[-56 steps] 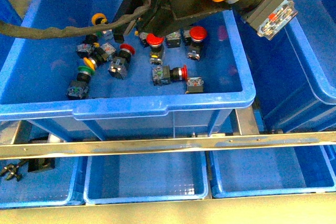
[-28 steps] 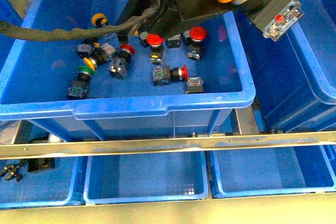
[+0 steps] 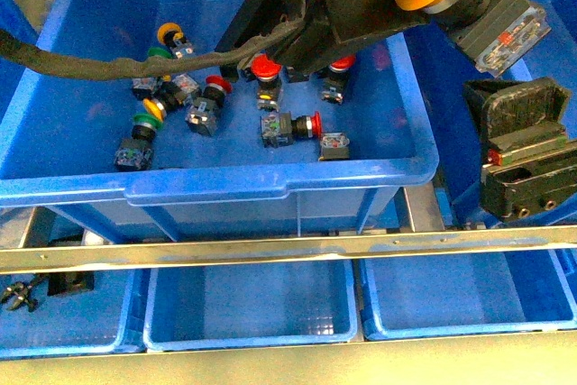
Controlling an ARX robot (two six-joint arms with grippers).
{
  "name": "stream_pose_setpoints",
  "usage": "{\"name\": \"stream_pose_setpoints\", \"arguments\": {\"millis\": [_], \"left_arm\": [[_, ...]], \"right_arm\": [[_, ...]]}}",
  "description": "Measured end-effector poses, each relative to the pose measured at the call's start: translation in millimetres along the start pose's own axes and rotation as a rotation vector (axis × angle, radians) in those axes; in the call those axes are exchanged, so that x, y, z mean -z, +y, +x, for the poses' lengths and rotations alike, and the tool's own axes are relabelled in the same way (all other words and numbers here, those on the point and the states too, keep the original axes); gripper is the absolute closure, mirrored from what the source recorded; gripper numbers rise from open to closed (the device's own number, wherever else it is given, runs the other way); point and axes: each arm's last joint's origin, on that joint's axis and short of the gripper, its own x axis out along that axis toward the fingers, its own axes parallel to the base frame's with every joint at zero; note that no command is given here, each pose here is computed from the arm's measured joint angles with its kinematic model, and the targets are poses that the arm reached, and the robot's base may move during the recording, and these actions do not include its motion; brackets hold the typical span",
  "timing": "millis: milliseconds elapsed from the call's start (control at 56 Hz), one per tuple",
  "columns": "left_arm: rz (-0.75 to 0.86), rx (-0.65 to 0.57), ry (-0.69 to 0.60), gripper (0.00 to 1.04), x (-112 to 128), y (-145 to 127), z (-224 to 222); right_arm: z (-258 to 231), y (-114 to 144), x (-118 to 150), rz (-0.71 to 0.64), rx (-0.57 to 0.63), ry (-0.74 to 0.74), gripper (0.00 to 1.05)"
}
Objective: Pick red and yellow buttons and place in box
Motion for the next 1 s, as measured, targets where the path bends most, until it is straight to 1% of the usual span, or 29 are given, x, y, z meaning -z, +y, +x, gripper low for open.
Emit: {"name": "stream_pose_setpoints", "arguments": {"millis": [71,268,375,643,804,1001], "left_arm": [[0.002,0.002,-0.001,0.71,-2.0,-0.4,2.6],[0.006,-0.011,0.012,0.71,-2.3,4.5,11.0],[0.008,-0.019,0.019,0.71,-2.1,6.9,14.7],[0.023,-0.019,0.02,0.71,-4.2,6.7,20.6],[0.024,-0.023,0.023,0.71,-3.9,7.2,23.2],[0.025,-0.024,0.023,0.71,-3.5,6.9,24.9]], "right_arm": [[-0.4,1.9,-3.1,-0.024,0.008,-0.022,0.07],[-1.6,11.4,-7.3,-0.095,-0.027,-0.056,0.07],[-1.2,15.6,-8.6,-0.141,-0.023,-0.087,0.07],[-0.5,25.3,-7.5,-0.234,-0.055,-0.098,0.07],[0.3,26.7,-9.5,-0.276,-0.028,-0.134,0.07],[1.3,29.9,-8.5,-0.359,-0.033,-0.151,0.07]]}}
